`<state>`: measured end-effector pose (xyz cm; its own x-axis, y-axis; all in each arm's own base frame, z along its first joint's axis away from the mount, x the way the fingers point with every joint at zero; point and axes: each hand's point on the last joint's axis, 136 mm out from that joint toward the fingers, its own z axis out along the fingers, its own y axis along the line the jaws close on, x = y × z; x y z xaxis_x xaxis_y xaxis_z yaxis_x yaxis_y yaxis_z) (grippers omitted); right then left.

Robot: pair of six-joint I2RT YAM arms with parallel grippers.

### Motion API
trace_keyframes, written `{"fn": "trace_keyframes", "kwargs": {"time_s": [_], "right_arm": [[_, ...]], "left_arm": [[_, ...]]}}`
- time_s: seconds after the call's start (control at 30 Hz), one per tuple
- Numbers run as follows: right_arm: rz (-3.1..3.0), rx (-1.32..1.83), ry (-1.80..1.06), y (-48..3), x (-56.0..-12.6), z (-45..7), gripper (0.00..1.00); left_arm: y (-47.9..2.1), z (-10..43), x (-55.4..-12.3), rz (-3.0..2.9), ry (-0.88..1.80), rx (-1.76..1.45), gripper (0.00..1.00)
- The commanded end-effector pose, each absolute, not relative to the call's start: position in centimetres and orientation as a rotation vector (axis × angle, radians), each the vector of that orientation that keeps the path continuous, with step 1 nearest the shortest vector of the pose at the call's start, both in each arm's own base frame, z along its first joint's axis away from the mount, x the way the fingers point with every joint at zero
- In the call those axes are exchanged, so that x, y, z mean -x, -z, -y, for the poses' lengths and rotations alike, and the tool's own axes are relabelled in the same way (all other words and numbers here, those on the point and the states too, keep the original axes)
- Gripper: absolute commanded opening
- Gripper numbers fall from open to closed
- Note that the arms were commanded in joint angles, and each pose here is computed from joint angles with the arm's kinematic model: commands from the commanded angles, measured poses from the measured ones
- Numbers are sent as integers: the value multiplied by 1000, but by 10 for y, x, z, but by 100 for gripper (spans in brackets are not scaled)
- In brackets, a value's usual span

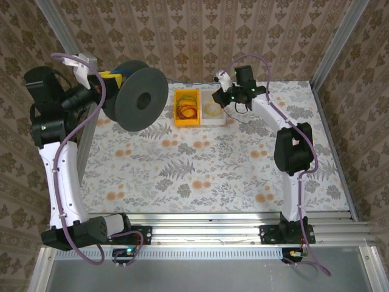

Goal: Wrap the cables

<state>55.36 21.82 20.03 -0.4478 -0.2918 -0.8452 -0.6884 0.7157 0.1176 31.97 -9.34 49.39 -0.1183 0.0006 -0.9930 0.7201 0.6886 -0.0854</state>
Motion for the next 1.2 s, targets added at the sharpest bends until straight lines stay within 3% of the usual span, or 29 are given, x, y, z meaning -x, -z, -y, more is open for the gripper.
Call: {"fn": "trace_keyframes", "kwargs": {"time_s": [0.0,0.33,0.57,0.83,1.17], "right_arm": [[-2020,494,-753,-223,-563,-187,0],[-1981,352,-832,-243,-569,-156,0],[-2224,332,-654,-182,-560,-138,0],[-2409,506,-518,-134,-514,-157,0],[-2537,739,-324,-102,-446,-201,0]], "left_arm": [[-515,98,-303,-1493,690,-647,0],[-507,86,-300,-1498,685,-596,0],[-547,68,-304,-1381,714,-525,0],[-598,38,-335,-1244,792,-354,0],[-594,1,-391,-1195,894,-69,0]]}}
